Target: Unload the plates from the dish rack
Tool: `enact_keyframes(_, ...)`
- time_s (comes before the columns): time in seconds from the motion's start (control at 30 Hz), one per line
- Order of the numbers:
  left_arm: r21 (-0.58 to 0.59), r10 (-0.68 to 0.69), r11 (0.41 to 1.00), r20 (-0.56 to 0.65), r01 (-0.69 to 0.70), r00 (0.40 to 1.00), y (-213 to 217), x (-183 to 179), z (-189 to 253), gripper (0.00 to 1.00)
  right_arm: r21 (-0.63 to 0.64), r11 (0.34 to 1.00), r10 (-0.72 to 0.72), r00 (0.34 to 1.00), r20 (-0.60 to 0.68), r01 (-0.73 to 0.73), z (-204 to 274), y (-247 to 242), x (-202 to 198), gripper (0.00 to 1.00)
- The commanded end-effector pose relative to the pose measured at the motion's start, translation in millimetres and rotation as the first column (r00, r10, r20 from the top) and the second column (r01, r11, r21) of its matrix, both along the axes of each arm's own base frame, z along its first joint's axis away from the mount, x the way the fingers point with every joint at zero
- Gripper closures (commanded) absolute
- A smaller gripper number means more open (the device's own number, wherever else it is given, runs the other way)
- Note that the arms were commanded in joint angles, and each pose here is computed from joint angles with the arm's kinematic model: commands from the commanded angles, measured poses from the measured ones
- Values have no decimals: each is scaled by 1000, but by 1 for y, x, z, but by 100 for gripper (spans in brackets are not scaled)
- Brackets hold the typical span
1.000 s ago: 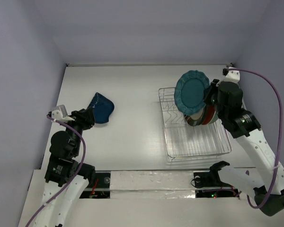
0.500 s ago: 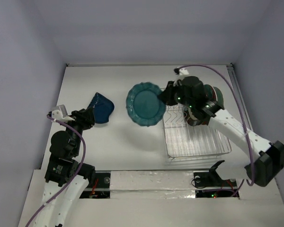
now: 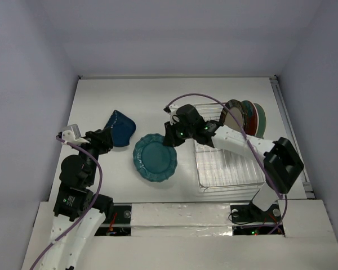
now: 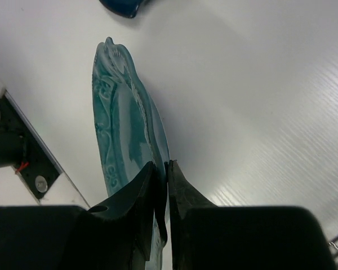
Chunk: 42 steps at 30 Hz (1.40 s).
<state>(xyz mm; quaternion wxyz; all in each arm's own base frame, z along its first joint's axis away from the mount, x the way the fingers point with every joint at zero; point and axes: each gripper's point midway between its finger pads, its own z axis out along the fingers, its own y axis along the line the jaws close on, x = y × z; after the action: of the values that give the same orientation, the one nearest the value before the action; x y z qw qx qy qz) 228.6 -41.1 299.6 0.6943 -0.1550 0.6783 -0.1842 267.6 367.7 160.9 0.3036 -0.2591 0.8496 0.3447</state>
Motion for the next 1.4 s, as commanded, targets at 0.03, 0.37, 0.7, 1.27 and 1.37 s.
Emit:
enact_keyframes(0.03,-15,1,1000,28,-1,1000,-1,3,6,59,136,989,52,994,96,-65,44,39,11,100)
enact_keyframes(0.37,-16,1,1000,34,-1,999,0,2,8,59,-87,989,-115,992,57,120,-30,17,41,96)
enact_keyframes(0.7,-15,1,1000,35,-1,999,0,1,9,60,-252,927,-272,960,64,279,-86,-20,50,73)
enact_keyframes(1.27,-13,1,1000,37,-1,999,1,-1,10,60,-261,916,-292,953,83,304,-75,-29,49,50)
enact_keyframes(1.37,-13,1,1000,38,-1,999,1,-1,10,60,-213,924,-301,947,110,318,-46,-29,50,44)
